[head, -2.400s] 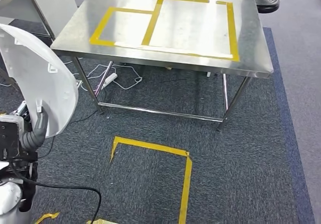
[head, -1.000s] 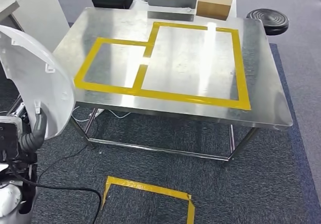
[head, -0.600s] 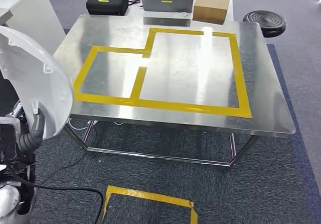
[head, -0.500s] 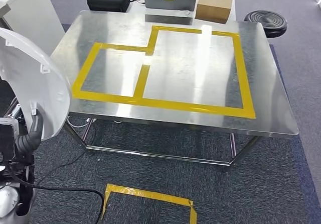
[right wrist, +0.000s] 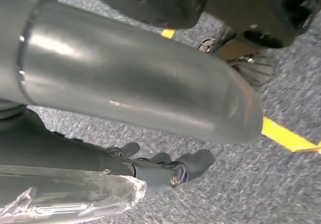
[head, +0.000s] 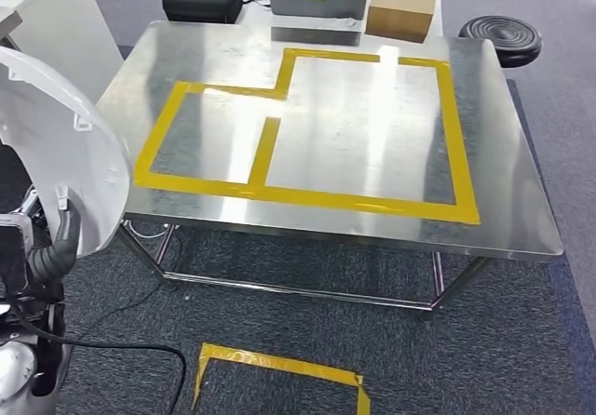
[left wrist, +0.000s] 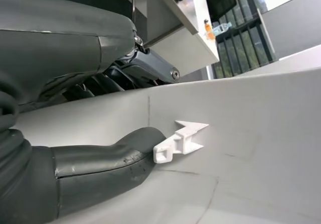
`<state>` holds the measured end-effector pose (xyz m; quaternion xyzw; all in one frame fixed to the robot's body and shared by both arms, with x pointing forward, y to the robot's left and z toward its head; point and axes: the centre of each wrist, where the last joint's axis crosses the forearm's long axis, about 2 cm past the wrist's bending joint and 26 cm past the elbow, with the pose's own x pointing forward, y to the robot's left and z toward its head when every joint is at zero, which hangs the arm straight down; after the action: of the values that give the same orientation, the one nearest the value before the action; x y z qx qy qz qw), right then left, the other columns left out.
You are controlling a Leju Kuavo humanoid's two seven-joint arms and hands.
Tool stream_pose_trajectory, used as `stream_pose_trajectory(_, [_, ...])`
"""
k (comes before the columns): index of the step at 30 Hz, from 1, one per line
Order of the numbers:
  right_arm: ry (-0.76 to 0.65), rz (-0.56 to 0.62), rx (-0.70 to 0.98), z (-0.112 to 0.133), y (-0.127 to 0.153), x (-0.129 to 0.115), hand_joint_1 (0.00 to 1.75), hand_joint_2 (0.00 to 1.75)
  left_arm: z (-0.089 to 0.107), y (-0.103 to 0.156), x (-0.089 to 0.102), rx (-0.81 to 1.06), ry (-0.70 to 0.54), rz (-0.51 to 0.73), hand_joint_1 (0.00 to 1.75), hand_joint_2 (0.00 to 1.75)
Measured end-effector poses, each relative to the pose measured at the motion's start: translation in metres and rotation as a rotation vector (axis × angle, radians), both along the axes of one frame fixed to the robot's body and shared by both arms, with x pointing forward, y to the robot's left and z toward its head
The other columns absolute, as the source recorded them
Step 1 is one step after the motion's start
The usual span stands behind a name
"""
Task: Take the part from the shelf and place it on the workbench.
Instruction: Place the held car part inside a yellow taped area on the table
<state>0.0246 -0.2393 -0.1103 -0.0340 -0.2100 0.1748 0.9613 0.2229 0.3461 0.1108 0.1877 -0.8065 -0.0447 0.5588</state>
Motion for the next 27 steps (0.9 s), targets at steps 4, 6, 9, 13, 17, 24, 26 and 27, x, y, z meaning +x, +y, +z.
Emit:
stream_pose_trajectory(4, [0.001, -0.002, 0.000, 0.0000, -0.0001, -0.0003, 0.00, 0.00, 0.0017, 0.0022, 0.0015, 0.003, -0.006, 0.009, 1.75, 1.75])
stream_pose_trajectory(6, [0.000, -0.002, 0.001, 0.0000, -0.0001, 0.0003, 0.00, 0.00, 0.0023, 0.0030, 0.0021, 0.004, -0.008, 0.012, 1.75, 1.75])
stream_pose_trajectory(9, [0.002, -0.002, 0.002, -0.0001, -0.0001, -0.0006, 0.00, 0.00, 0.0024, 0.0039, 0.0021, 0.004, -0.008, 0.015, 1.75, 1.75])
stream_pose_trajectory(13, [0.002, -0.003, 0.002, 0.0000, 0.0001, -0.0004, 0.00, 0.00, 0.0039, 0.0050, 0.0038, 0.007, -0.014, 0.016, 1.75, 1.75])
stream_pose_trajectory(17, [0.004, -0.002, 0.002, -0.0001, 0.0001, -0.0012, 0.00, 0.00, 0.0046, 0.0060, 0.0044, 0.009, -0.016, 0.019, 1.75, 1.75])
stream_pose_trajectory(24, [0.007, -0.002, 0.002, -0.0002, 0.0001, -0.0026, 0.00, 0.00, 0.0043, 0.0062, 0.0040, 0.009, -0.015, 0.020, 1.75, 1.75])
stream_pose_trajectory(26, [0.008, -0.002, 0.003, -0.0002, 0.0002, -0.0028, 0.00, 0.00, 0.0044, 0.0063, 0.0041, 0.009, -0.015, 0.020, 1.75, 1.75])
stream_pose_trajectory(27, [0.007, -0.002, 0.003, -0.0002, 0.0004, -0.0025, 0.00, 0.00, 0.0046, 0.0064, 0.0043, 0.009, -0.016, 0.020, 1.75, 1.75])
